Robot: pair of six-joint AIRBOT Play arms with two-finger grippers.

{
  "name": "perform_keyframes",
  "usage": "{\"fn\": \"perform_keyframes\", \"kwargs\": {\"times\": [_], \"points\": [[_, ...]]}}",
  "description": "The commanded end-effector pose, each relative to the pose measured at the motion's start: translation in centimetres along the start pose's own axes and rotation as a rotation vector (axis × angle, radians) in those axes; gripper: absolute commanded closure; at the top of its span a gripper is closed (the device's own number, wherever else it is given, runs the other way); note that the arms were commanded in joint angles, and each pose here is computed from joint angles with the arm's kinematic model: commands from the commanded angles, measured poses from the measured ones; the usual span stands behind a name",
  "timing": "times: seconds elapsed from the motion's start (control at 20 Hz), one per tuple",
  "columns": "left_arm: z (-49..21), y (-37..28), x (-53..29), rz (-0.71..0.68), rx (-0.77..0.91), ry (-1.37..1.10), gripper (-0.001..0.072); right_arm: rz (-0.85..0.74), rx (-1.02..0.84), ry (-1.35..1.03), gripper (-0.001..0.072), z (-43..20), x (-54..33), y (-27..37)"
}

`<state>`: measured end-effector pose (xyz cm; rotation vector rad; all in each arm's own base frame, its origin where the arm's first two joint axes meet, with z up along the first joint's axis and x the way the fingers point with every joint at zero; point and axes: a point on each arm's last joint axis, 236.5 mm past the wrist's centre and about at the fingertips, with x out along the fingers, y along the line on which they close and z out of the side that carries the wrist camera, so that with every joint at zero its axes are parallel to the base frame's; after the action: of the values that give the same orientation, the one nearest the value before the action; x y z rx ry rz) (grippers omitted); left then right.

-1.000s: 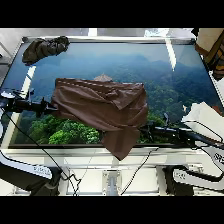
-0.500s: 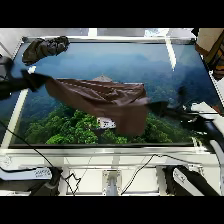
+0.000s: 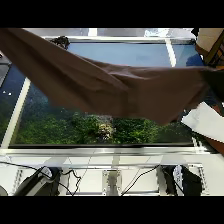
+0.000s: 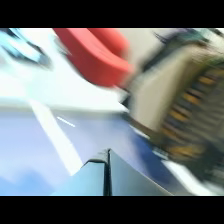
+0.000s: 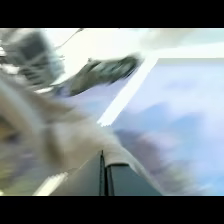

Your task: Fold the shirts.

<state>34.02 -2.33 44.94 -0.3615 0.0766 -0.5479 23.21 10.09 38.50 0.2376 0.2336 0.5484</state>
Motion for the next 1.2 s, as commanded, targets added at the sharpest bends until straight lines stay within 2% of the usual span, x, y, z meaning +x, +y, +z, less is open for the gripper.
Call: {"fn": "perform_keyframes", "kwargs": {"times": [0.0, 0.05, 0.15, 0.2, 0.25, 0.3, 0.4, 0.45, 0.6, 0.85, 1.15], "points": [[5.4, 2.1, -4.9, 0.398, 0.167, -0.155, 0.0698, -0.403, -0.159, -0.054, 0.0696, 4.5, -4.7, -2.7], [5.4, 2.6, -5.6, 0.451, 0.151, -0.147, 0.0698, -0.410, -0.172, -0.027, 0.0696, 4.7, -4.9, -2.5], [7.1, 1.8, -6.2, 0.472, 0.262, -0.188, 0.0699, -0.361, -0.268, -0.078, 0.0696, 7.3, -4.8, -0.9], [9.0, 2.9, -7.0, 0.514, 0.244, -0.273, 0.0700, -0.430, -0.267, -0.125, 0.0697, 9.3, -5.2, -2.8], [9.4, 4.7, -7.4, 0.551, 0.155, -0.309, 0.0702, -0.459, -0.204, -0.116, 0.0698, 9.7, -4.9, -5.1], [7.9, 5.9, -6.6, 0.545, 0.083, -0.251, 0.0702, -0.382, -0.148, -0.039, 0.0698, 8.5, -3.1, -5.7], [2.9, 4.7, -3.7, 0.400, 0.063, -0.031, 0.0699, -0.100, -0.093, 0.044, 0.0696, 7.2, 0.4, -3.6], [2.8, 3.9, -3.2, 0.366, 0.091, -0.026, 0.0700, -0.059, -0.096, 0.007, 0.0696, 8.2, 1.0, -3.3], [6.1, 2.4, -3.2, 0.327, 0.082, -0.173, 0.0700, -0.100, -0.137, -0.025, 0.0697, 9.5, 0.9, -4.2], [2.7, 1.6, -2.2, 0.261, 0.025, -0.033, 0.0699, 0.026, -0.095, 0.059, 0.0696, 7.6, 2.7, -3.2], [3.8, 0.7, -2.4, 0.243, 0.031, -0.081, 0.0699, -0.042, -0.148, 0.132, 0.0696, 5.8, 2.8, -3.0]]}}
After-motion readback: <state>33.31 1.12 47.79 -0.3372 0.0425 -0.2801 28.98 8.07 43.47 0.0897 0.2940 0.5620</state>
